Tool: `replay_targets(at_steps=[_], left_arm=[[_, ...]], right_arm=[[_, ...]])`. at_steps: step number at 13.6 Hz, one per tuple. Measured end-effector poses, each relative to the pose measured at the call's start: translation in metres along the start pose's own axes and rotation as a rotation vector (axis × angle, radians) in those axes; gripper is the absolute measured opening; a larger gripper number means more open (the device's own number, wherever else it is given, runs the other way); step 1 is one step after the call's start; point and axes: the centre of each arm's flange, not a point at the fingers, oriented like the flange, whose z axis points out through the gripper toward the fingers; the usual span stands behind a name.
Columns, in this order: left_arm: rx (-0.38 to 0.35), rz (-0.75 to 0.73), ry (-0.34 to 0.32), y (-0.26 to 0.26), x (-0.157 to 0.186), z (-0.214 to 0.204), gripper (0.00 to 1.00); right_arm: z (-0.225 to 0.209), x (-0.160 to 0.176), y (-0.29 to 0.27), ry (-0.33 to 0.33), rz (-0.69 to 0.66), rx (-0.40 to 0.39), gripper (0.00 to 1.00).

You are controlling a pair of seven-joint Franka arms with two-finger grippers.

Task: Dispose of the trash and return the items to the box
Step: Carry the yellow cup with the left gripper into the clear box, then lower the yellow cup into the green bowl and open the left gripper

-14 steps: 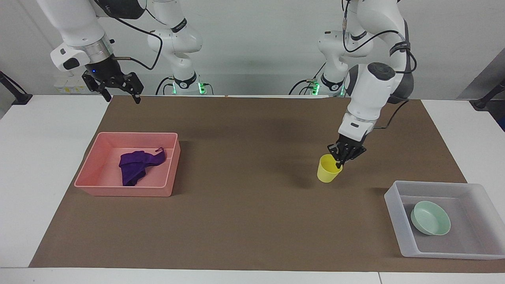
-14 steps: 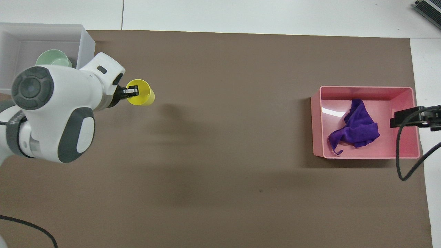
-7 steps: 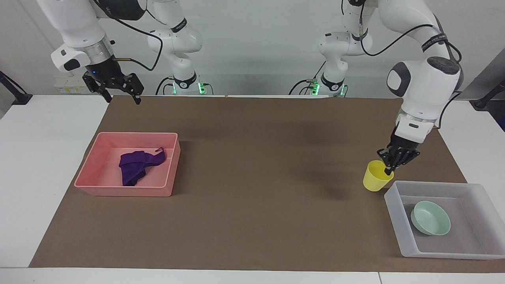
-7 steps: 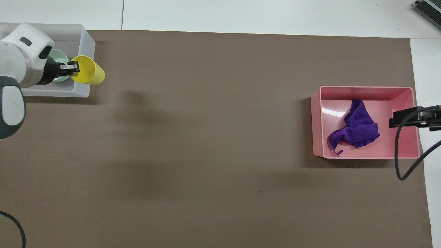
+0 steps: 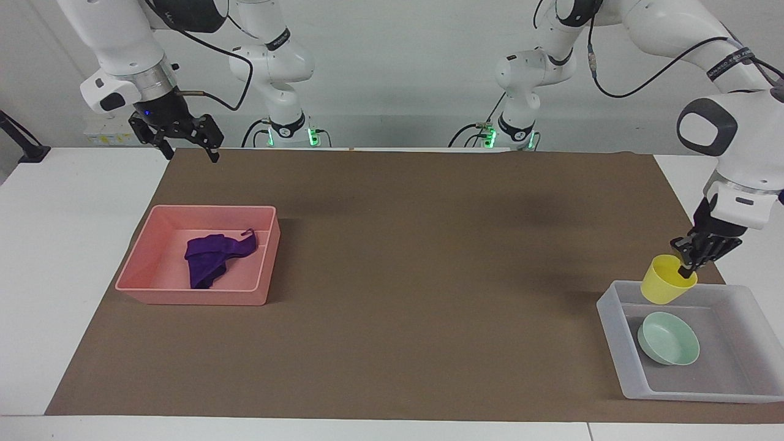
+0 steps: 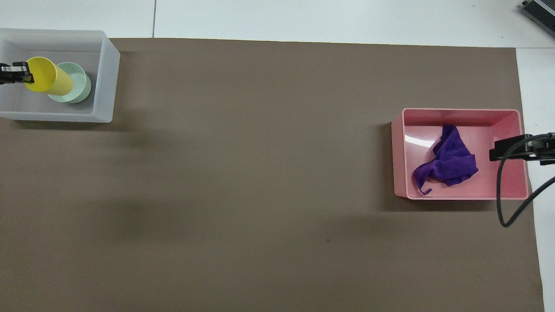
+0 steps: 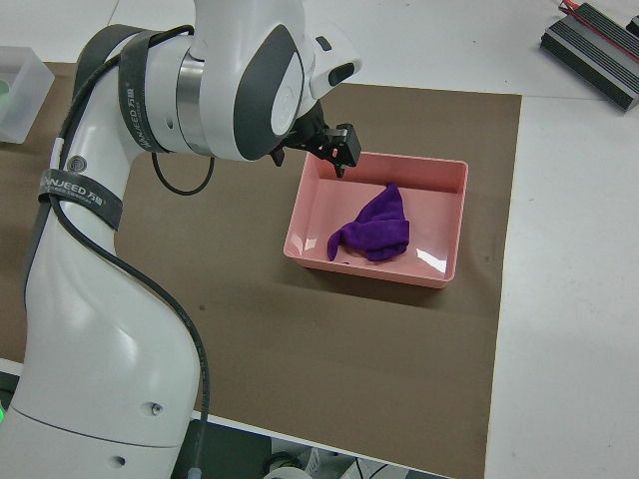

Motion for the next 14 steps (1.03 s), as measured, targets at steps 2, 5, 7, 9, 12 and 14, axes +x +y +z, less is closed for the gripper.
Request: replay_targets(at_steps=[2,5,7,9,12,14], left_arm=[[0.0,0.001,-0.004,-0.012,0.016,0.004,0.03],[-0.006,0.0,-0.011,-0.02,0.037,0.031,0.03],[-0.012,-0.005,-0.029,-0.027,0.042,0.058,0.03],[-0.013,-0.01,-0.051,-0.038,0.042,0.081,0.03],[-0.012,-0.024,-0.058,-0.057,0.044,0.107,0.03],[-0.011,-0.032,-0.062,-0.064,0.043,0.118,0.03]], right_arm=[[-0.001,0.0,-0.002,0.003,-0.004,-0.001,1.0],[-0.002,0.001,-0.003,0.014,-0.008,-0.012,1.0],[-0.003,0.002,-0.003,0.021,-0.008,-0.014,1.0],[-0.003,0.002,-0.003,0.021,-0.008,-0.014,1.0],[-0.003,0.002,-0.003,0.021,-0.008,-0.015,1.0],[-0.003,0.002,-0.003,0.02,-0.008,-0.015,1.0]])
